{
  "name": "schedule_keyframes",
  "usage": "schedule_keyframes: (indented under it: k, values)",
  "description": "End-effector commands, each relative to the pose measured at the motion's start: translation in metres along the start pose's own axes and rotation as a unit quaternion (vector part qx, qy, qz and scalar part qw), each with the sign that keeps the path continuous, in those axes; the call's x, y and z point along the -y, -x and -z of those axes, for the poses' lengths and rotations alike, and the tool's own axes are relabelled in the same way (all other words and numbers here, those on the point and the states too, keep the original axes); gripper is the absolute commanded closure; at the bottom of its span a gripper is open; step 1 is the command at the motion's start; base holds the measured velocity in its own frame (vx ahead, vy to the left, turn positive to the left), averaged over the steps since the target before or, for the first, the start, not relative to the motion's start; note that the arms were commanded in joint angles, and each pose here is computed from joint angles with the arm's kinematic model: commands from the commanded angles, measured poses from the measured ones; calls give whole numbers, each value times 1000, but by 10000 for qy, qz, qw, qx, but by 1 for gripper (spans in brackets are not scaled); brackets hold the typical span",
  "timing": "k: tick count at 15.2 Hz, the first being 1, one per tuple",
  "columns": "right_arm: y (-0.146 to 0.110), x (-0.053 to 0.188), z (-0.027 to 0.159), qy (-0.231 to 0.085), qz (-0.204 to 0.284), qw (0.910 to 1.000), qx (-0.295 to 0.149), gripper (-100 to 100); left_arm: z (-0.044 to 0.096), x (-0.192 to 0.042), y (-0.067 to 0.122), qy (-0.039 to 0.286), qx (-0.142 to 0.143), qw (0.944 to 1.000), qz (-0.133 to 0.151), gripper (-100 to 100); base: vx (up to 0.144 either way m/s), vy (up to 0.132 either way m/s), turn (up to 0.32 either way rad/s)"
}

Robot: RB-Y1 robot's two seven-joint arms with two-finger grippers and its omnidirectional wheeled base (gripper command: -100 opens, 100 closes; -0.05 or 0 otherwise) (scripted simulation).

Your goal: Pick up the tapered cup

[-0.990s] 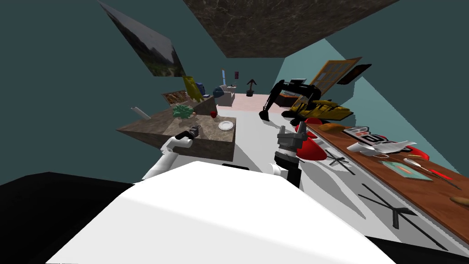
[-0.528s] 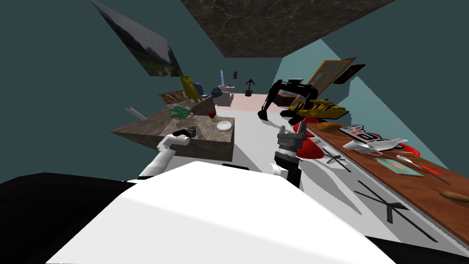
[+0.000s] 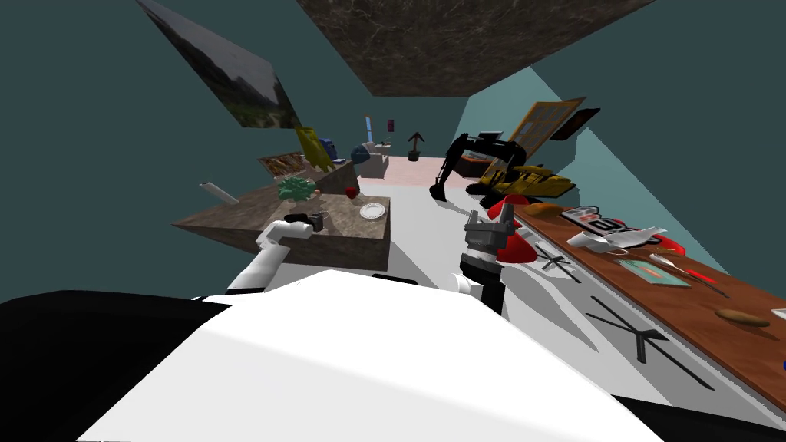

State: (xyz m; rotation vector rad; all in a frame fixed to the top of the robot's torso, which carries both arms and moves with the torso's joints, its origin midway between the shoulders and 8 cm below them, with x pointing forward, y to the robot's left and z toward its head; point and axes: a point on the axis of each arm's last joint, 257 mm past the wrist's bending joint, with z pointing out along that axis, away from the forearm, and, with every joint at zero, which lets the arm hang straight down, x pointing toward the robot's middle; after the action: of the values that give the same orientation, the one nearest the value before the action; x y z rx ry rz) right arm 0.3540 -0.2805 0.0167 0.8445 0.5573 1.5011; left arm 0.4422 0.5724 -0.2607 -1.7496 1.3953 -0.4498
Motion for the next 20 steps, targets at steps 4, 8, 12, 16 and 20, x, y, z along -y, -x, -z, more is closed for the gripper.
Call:
schedule_keyframes:
  k: [4, 8, 12, 16, 20]
  values:
    - [0, 0, 0, 0, 0, 10000, 0, 0, -2, -9, 27, 484, 193, 9981, 321, -100, 14, -21, -44]
    - [0, 0, 0, 0, 0, 10000, 0, 0, 0, -19, 42, 851, 309, 9946, 518, -100, 20, -29, -60]
    - [0, 0, 0, 0, 0, 10000, 0, 0, 4, -27, 55, 1169, 408, 9897, 719, -100, 16, -19, -43]
    - [0, 0, 0, 0, 0, 10000, 0, 0, 9, -36, 67, 1509, 500, 9830, 922, -100, 16, -15, -40]
    - [0, 0, 0, 0, 0, 10000, 0, 0, 16, -45, 77, 1855, 581, 9745, 1123, -100, 20, -18, -46]
